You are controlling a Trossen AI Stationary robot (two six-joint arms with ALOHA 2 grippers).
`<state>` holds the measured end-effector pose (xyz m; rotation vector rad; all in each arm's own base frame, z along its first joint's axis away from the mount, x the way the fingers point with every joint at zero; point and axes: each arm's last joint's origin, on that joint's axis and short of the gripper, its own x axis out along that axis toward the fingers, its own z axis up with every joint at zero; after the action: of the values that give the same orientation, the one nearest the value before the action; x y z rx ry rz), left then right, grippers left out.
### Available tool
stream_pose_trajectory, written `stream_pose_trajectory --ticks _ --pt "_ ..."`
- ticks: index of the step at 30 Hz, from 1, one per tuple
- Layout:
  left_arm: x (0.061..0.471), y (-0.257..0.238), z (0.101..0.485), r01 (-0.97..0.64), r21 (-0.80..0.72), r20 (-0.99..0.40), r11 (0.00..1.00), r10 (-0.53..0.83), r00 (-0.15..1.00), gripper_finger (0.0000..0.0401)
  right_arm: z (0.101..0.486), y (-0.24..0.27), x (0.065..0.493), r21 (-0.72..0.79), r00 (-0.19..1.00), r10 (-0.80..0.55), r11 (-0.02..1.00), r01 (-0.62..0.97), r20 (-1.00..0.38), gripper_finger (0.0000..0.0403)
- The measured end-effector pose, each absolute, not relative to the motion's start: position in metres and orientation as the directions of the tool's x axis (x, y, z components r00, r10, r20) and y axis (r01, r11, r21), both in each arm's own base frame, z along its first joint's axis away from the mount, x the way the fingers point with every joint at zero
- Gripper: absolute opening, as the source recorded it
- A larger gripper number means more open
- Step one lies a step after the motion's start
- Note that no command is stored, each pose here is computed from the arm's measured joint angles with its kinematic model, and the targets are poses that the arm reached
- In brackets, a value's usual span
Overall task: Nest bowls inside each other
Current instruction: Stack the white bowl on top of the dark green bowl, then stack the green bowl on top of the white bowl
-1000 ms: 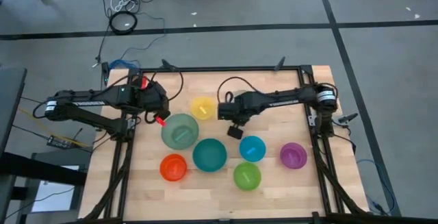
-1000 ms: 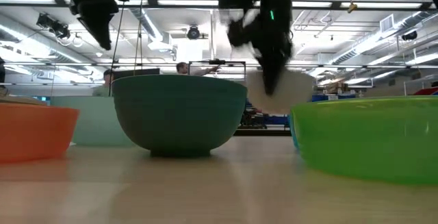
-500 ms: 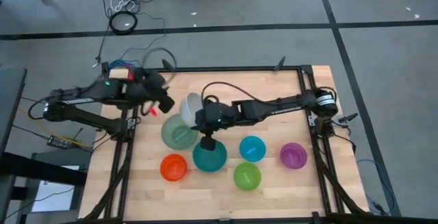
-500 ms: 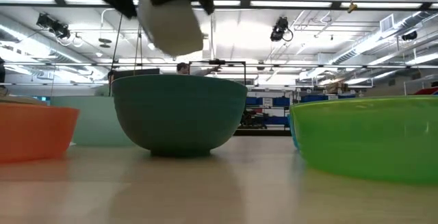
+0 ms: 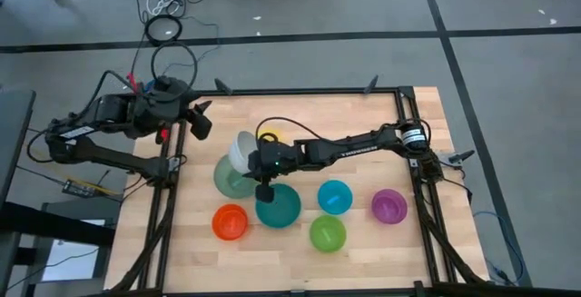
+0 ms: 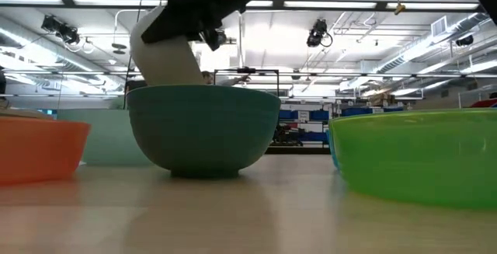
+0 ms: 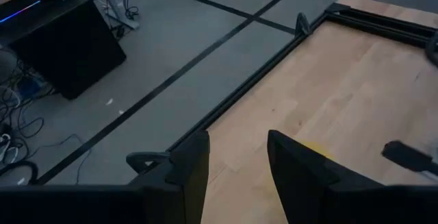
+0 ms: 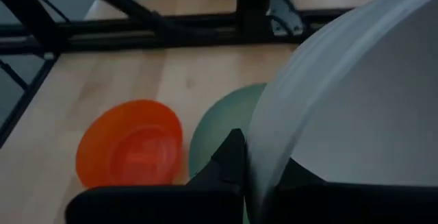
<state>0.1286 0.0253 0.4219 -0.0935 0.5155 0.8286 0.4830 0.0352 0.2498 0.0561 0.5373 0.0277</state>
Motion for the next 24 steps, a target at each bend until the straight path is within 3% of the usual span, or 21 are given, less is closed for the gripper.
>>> stream_pose_trajectory --ticks 9,19,24 --pt "0.129 0.025 0.421 -0.721 0.119 -0.478 0.683 0.676 0.561 0.0156 0.224 0.042 0.491 0.087 0.838 0.08 0.995 -0.039 -0.54 0.0006" --pt "0.128 0.025 0.42 -0.718 0.131 -0.491 0.684 0.674 0.552 0.0156 0.221 0.045 0.493 0.137 0.834 0.103 0.99 -0.034 -0.542 0.0121" --pt "0.127 0.025 0.419 -0.716 0.141 -0.499 0.684 0.674 0.545 0.0157 0.225 0.042 0.486 0.113 0.805 0.085 0.993 -0.023 -0.587 0.0151"
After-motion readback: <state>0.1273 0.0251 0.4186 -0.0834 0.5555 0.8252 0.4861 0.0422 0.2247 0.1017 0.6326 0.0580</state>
